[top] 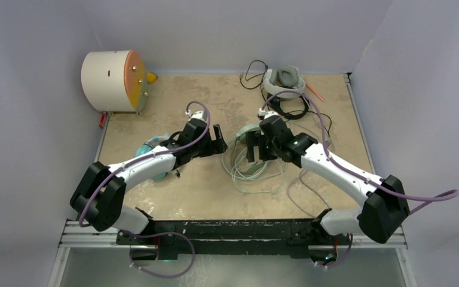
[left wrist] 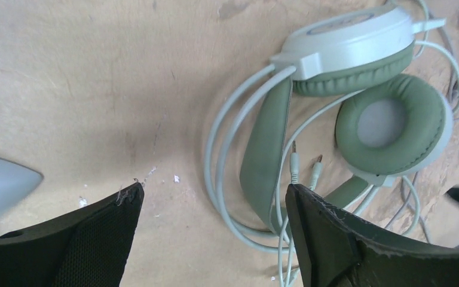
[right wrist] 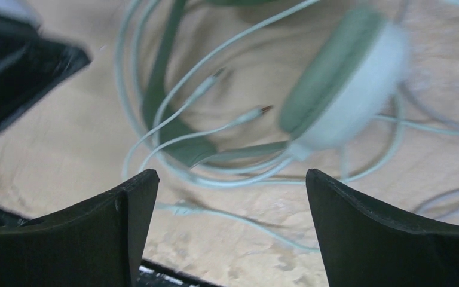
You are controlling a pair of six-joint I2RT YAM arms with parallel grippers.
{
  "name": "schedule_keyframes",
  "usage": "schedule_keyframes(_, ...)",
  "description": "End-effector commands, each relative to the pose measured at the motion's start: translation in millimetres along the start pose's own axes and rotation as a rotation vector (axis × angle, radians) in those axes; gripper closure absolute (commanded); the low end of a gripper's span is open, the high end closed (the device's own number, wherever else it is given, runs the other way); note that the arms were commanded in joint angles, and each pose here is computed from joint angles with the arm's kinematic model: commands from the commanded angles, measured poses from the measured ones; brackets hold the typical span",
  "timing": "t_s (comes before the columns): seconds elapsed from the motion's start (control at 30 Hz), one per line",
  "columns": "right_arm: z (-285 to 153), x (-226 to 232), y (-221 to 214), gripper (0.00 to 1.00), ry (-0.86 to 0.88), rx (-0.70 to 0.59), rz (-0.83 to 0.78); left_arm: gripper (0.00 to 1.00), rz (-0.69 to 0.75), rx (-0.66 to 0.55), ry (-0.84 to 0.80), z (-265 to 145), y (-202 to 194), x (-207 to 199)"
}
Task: Wrap the headphones
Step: Untie the headphones cable from the headphones.
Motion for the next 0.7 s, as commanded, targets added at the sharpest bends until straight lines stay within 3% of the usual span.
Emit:
schedule_keyframes(0.0, -3.4, -33.9, 26.7, 0.05, -0.120, -0.044, 0.017, 0.13, -0.012, 0.071, -0.034, 10.5, -16.6, -13.3)
schedule_keyframes(0.27, 20.6, -43.4, 41.0, 0.01, -0.189, -0.013, 0.024, 0.11, -0.008, 0.111, -0.021, 32.8, -33.6, -37.5)
schedule_keyframes(0.5, 30.0, -45.4, 41.5, 0.05, -0.205, -0.067, 0.026, 0.16, -0.012, 0.067, 0.177, 43.9, -30.9, -28.2)
schedule_keyframes(0.6, 28.5, -40.6, 40.1, 0.09, -0.136, -0.073, 0.000, 0.25, -0.015, 0.062, 0.173, 46.8, -31.2, -27.7)
schedule_keyframes(0.67, 25.8, -35.8, 37.6, 0.13, -0.089, -0.081, -0.019, 0.39, -0.004, 0.067, 0.169, 48.9, -32.7, -27.1)
Point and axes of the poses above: each gripper's point midway between its finger pads, its own z axis out along the fingers, its own x axis along the line the jaws close on, y = z × x, the point moved 10 cm from there along -z, back along the fingers, and after that the axes turned 4 degrees about -z, right-handed, at the moved point
